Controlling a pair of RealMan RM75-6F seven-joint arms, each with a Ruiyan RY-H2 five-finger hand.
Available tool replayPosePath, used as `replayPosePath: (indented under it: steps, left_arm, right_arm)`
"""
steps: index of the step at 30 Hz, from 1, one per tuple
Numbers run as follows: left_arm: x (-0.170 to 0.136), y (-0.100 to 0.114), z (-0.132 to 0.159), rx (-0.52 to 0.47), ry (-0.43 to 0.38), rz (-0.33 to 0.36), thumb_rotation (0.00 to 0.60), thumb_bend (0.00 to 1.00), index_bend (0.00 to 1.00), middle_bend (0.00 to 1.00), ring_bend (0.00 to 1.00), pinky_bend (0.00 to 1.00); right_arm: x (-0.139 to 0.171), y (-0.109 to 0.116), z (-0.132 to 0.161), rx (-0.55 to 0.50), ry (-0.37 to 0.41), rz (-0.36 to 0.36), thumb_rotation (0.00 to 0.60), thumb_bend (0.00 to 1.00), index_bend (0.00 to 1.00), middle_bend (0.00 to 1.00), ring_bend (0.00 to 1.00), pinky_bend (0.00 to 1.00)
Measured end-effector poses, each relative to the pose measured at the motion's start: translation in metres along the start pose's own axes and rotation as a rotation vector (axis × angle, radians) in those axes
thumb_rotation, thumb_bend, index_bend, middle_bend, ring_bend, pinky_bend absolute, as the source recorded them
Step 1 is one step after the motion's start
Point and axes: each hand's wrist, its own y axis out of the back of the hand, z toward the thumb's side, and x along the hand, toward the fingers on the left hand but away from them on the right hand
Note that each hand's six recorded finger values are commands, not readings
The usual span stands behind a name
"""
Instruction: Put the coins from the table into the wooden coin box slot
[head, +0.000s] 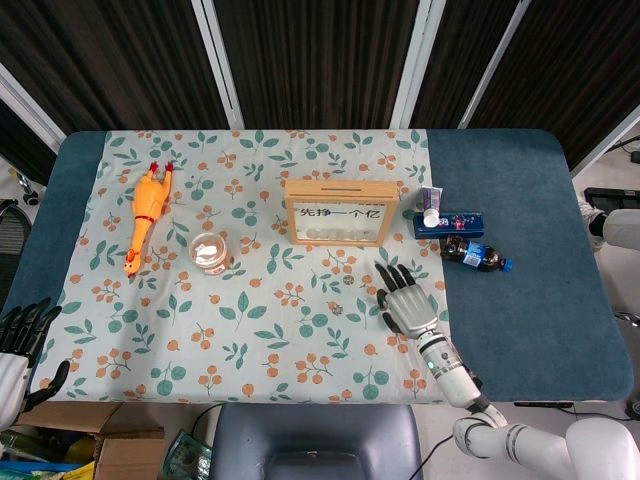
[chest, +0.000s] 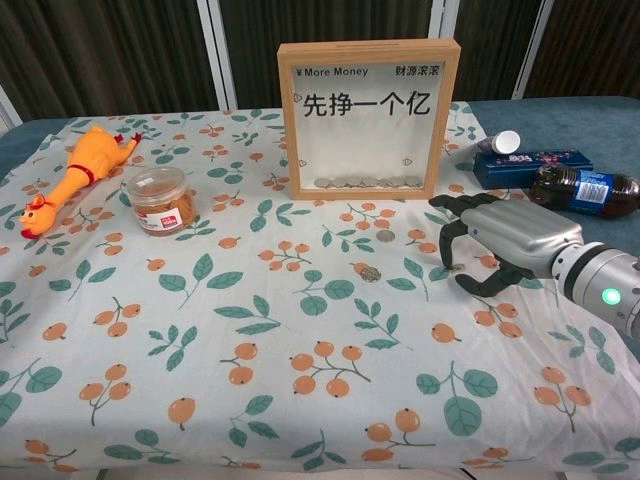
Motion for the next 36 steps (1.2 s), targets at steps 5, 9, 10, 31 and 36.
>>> replayPosePath:
  steps: [5, 9, 10, 31, 36]
  left_arm:
    - [-0.0005, 0.0005, -0.0002, -0.003, 0.0, 0.0, 0.6, 0.41, 0.0, 0.0, 0.0, 0.0]
    - [-0.0006, 0.0007, -0.0004, -0.005, 0.0, 0.0, 0.6, 0.41, 0.0, 0.0, 0.0, 0.0]
    - [-0.0007, 0.0009, -0.0005, -0.006, 0.001, 0.0, 0.6, 0.41, 0.0, 0.0, 0.0, 0.0]
    - [-0.0017, 0.0027, -0.0013, -0.015, -0.002, 0.005, 0.6, 0.41, 0.0, 0.0, 0.0, 0.0]
    - [-0.0015, 0.0027, -0.0015, -0.015, -0.001, 0.005, 0.6, 0.41, 0.0, 0.0, 0.0, 0.0]
  right_arm:
    - [-0.002, 0.0009, 0.0003, -0.007, -0.007, -0.004, 0.6, 0.56, 0.62, 0.11, 0.0, 0.0]
    - [-0.0027, 0.0009, 0.0003, -0.01, -0.009, -0.004, 0.6, 0.56, 0.64, 0.13, 0.0, 0.0]
    - [-0.0032, 0.0009, 0.0005, -0.011, -0.009, -0.004, 0.6, 0.56, 0.64, 0.13, 0.0, 0.0]
    - [-0.0079, 0.0083, 0.0061, -0.022, -0.002, -0.037, 0.6, 0.57, 0.68, 0.17, 0.0, 0.03]
    - [-0.0073, 0.0093, 0.0056, -0.02, -0.005, -0.046, 0.6, 0.58, 0.71, 0.19, 0.0, 0.05]
